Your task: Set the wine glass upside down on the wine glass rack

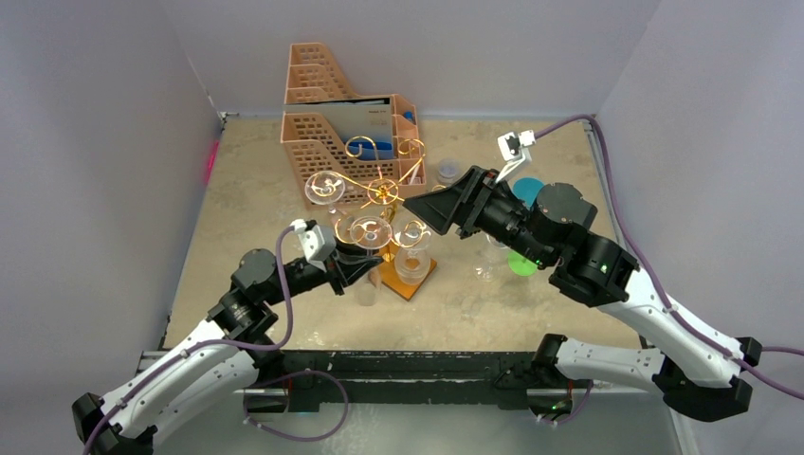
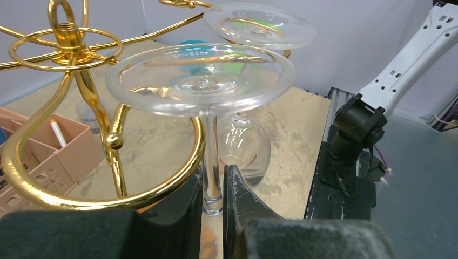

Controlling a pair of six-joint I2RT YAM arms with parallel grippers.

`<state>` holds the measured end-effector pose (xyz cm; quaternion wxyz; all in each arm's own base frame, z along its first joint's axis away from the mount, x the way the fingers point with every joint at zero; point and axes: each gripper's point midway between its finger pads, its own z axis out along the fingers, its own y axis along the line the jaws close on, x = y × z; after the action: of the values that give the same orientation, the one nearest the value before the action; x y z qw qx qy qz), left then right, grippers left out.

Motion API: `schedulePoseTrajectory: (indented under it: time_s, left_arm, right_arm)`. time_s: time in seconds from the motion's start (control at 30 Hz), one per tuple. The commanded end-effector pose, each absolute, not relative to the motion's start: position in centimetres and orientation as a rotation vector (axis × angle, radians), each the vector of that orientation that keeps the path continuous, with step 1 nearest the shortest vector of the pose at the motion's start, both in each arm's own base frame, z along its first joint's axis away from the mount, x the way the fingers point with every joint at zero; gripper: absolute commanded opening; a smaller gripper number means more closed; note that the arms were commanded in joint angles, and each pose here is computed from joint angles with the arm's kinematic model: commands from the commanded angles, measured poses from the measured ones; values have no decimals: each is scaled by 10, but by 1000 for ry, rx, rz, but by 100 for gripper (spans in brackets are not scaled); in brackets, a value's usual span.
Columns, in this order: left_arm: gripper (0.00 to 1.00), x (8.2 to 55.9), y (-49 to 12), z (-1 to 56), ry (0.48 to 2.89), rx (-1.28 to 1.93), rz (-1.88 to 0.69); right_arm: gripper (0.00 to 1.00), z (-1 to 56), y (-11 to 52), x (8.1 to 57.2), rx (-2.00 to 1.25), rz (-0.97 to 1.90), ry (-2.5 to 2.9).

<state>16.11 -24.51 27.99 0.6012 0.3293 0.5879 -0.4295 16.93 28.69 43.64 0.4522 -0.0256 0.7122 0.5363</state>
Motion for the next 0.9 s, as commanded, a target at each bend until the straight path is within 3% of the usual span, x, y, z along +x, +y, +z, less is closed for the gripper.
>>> schedulePoseTrajectory:
  time_s: [0.0,0.87]
  left_arm:
    - [0,168,-240,297,1291,683,-981]
    - [0,187,-229,305,1134,458,-982]
  right_arm:
    - [75,452,288,171,-73,1347,1684]
    - [74,447,293,179,-47,1322,1692]
